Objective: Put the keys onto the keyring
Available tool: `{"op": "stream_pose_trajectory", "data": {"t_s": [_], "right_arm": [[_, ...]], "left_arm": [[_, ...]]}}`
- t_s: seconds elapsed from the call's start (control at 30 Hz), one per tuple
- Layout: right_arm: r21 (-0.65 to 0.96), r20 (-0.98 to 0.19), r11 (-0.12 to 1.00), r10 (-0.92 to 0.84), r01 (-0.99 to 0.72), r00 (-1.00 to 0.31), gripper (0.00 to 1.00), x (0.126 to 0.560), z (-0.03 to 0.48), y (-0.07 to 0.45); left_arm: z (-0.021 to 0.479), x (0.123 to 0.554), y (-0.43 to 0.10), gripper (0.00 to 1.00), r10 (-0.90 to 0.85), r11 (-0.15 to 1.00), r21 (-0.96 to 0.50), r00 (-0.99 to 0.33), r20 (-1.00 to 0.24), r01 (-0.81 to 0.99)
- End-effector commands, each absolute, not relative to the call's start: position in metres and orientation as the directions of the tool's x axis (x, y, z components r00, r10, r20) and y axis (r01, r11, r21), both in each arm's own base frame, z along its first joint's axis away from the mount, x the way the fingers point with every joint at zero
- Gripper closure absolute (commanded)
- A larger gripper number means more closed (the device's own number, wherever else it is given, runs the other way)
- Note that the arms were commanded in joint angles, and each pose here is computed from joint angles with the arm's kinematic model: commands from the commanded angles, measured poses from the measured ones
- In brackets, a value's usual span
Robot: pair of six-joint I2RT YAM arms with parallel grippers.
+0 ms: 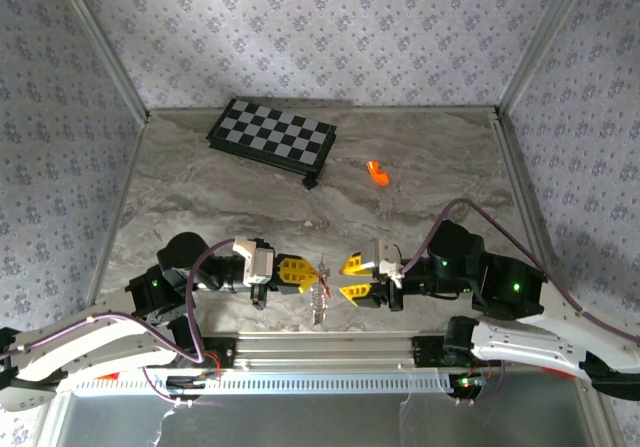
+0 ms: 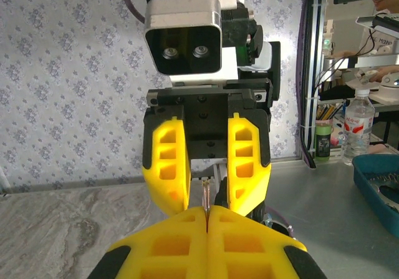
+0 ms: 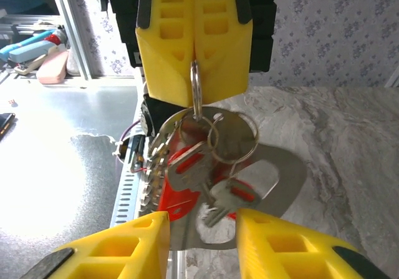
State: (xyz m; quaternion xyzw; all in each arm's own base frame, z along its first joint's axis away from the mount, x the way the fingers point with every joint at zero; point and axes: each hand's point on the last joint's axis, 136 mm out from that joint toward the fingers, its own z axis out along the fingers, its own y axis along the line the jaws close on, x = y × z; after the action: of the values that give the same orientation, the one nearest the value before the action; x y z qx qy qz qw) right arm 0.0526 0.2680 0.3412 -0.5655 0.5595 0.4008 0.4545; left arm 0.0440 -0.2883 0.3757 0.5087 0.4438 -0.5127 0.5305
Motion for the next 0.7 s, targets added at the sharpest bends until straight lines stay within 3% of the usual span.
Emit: {"op": "stream_pose_trajectory", "data": {"t_s": [0.0,0.67], "right_arm": [[-0.04,-0.974,0.0,-0.223,-0.999,0.039,0.68,0.043,0.348,0.27],[-0.003,-0.981,0.011,-0.192,-1.0,0.001,0.69,0.048,0.331,0.287]], "left_arm": [[0.398,0.04,-0.283,1.0,-0.168,-0.039,0.115,0.107,-0.98,0.993],[0.398,0.041,-0.285,1.0,-0.168,-0.04,0.105,0.097,-0.981,0.994]]}}
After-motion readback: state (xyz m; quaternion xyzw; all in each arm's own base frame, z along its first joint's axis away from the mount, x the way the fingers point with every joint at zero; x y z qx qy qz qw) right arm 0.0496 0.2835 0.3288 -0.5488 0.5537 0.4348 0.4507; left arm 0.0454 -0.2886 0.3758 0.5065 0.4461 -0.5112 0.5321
